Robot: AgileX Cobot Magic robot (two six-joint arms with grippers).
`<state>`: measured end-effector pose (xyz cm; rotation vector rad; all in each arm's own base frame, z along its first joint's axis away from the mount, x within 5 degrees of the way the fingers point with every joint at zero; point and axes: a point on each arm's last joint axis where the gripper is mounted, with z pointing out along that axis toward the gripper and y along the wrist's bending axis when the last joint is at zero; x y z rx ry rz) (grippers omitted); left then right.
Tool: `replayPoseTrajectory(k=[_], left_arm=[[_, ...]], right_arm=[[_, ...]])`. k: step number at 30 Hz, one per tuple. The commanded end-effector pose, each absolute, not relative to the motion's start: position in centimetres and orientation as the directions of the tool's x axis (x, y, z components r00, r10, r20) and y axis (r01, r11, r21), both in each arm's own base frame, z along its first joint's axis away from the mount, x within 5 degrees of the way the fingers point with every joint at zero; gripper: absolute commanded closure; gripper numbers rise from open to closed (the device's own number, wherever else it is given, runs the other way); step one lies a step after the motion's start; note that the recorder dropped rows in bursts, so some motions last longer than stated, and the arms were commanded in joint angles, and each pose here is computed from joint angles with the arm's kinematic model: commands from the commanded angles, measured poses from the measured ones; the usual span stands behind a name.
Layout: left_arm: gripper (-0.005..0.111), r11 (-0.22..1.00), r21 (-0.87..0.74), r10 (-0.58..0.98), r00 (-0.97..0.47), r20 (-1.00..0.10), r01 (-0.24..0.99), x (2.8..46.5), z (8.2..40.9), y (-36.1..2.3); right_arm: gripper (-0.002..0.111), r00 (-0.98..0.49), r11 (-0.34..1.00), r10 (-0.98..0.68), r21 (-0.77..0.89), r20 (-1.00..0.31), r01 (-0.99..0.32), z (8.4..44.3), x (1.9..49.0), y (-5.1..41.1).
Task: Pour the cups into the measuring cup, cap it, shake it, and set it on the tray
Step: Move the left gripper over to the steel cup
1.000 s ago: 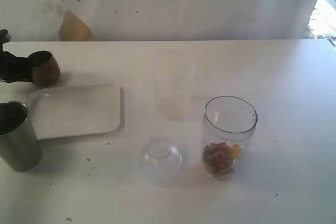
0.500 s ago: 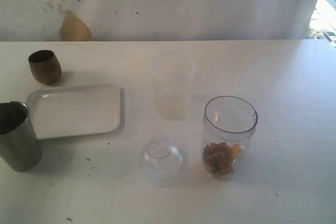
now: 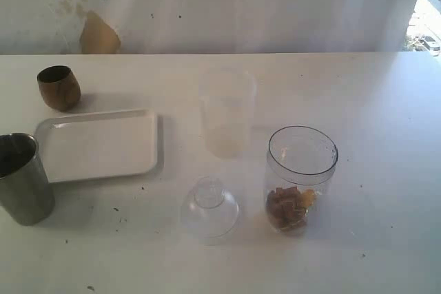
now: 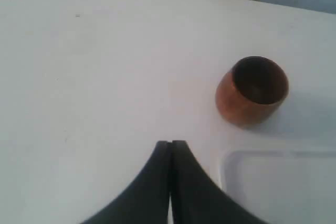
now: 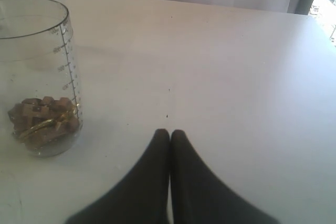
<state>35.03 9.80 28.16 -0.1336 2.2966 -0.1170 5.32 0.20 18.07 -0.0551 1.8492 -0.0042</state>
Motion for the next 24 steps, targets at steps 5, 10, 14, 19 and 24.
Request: replayPoseTrajectory(k=[5, 10, 14, 19, 24], left_arm=[[0.107, 0.982, -0.18, -0.116, -0.603, -0.79, 0.047, 28.9, 33.4, 6.5], [0.107, 0.979, -0.189, -0.118, -0.54, -0.833, 0.077, 24.6, 34.0, 4.6], [0.107, 0.978, -0.186, -0.137, -0.388, -0.911, 0.091, 20.6, 34.5, 3.0], [0.107, 0.96, -0.265, -0.228, -0.299, -0.927, 0.087, 17.4, 32.6, 1.7], [0.092, 0.929, -0.345, -0.276, -0.37, -0.887, 0.135, 16.6, 30.1, 0.7]], right_arm=[[0.108, -0.259, 0.999, -0.038, -0.031, -0.965, -0.034, 18.2, 5.3, 0.2], [0.108, -0.259, 0.999, -0.038, -0.031, -0.965, -0.034, 18.2, 5.3, 0.2], [0.108, -0.259, 0.999, -0.038, -0.031, -0.965, -0.034, 18.2, 5.3, 0.2], [0.108, -0.259, 0.999, -0.038, -0.031, -0.965, -0.034, 18.2, 5.3, 0.2], [0.108, -0.259, 0.999, -0.038, -0.031, -0.965, -0.034, 18.2, 5.3, 0.2]])
